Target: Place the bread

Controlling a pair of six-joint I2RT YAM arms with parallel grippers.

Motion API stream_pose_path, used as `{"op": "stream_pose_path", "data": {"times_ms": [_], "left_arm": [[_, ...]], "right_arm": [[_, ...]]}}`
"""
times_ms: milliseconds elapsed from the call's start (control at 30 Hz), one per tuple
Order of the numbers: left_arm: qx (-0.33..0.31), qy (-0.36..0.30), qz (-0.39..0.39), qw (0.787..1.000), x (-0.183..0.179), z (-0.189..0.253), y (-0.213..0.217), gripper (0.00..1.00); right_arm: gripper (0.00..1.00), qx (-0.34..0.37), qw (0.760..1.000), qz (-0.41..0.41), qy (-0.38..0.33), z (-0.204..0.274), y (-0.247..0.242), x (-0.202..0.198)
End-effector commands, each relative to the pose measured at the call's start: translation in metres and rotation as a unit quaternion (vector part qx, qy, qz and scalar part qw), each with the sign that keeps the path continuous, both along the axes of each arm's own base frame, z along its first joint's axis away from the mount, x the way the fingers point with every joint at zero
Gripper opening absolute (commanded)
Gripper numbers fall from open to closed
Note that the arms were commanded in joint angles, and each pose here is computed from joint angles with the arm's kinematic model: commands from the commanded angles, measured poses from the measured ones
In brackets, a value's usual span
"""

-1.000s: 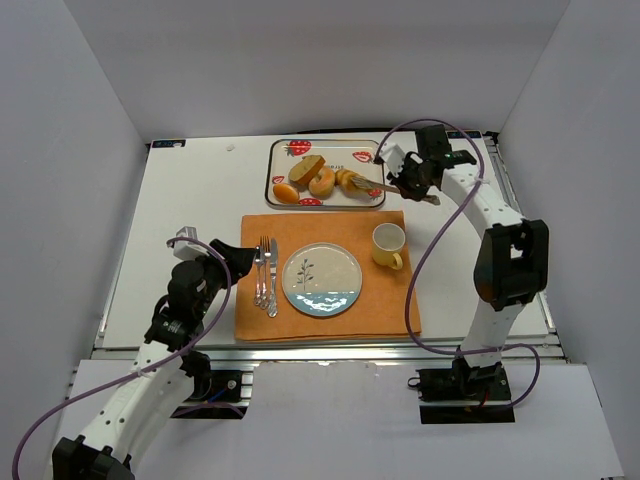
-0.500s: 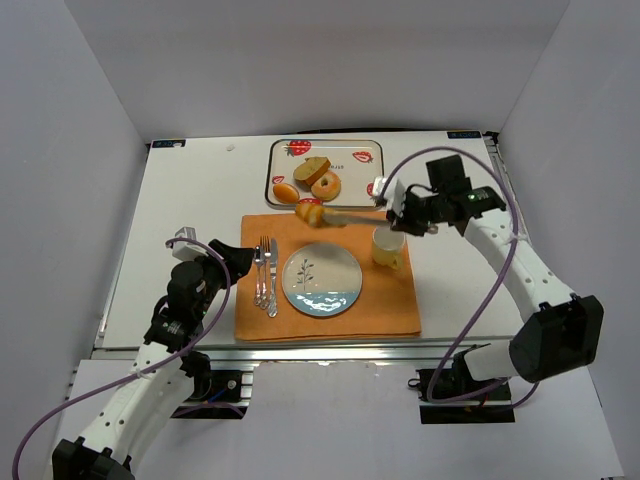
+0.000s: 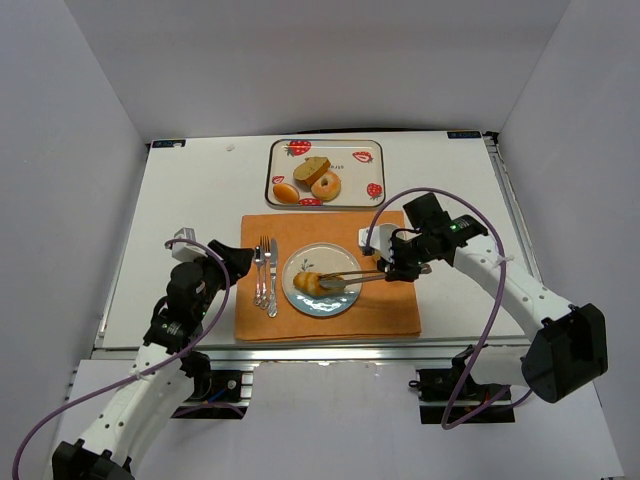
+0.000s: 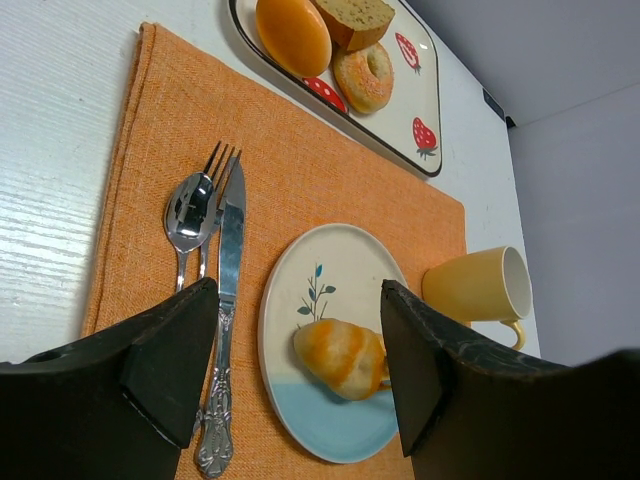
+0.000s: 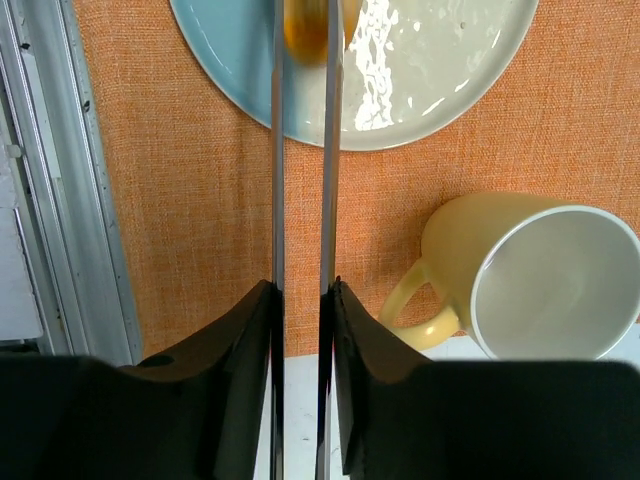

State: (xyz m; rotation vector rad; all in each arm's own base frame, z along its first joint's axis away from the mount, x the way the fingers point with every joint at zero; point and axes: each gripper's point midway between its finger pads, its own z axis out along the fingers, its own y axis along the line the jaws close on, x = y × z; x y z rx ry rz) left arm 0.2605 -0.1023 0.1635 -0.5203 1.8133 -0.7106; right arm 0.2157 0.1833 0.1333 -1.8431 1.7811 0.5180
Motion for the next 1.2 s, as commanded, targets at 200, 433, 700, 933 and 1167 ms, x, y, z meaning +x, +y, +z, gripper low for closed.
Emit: {"op": "stream_pose_path", "data": {"times_ms": [200,433,700,933,1167], "left_arm": [[-0.006,-0.02,0.008,1.0,0.001,0.017,0.003,0.75],[-0.002,-0.019,0.008,1.0,0.0,0.018,0.003,0.75],[-0.004,-0.022,0.008,1.0,0.0,0.02,0.003,0.75],[-0.003,-0.022,0.011,1.0,-0.003,0.021,0.005,0.75],[-0.003,-0.023,0.014,1.0,-0.005,0.021,0.007,0.75]], "right_arm": [[0.42,0.043,0.998,0.006,-0.034,0.03,0.013,0.006],[0.42,0.072,0.996,0.007,-0.06,0.06,0.022,0.013],[0.44,0.067,0.995,0.008,-0.068,0.064,0.021,0.017],[0.45,0.064,0.996,0.008,-0.065,0.057,0.02,0.016],[0.46,0.06,0.996,0.005,-0.062,0.054,0.019,0.016]]}}
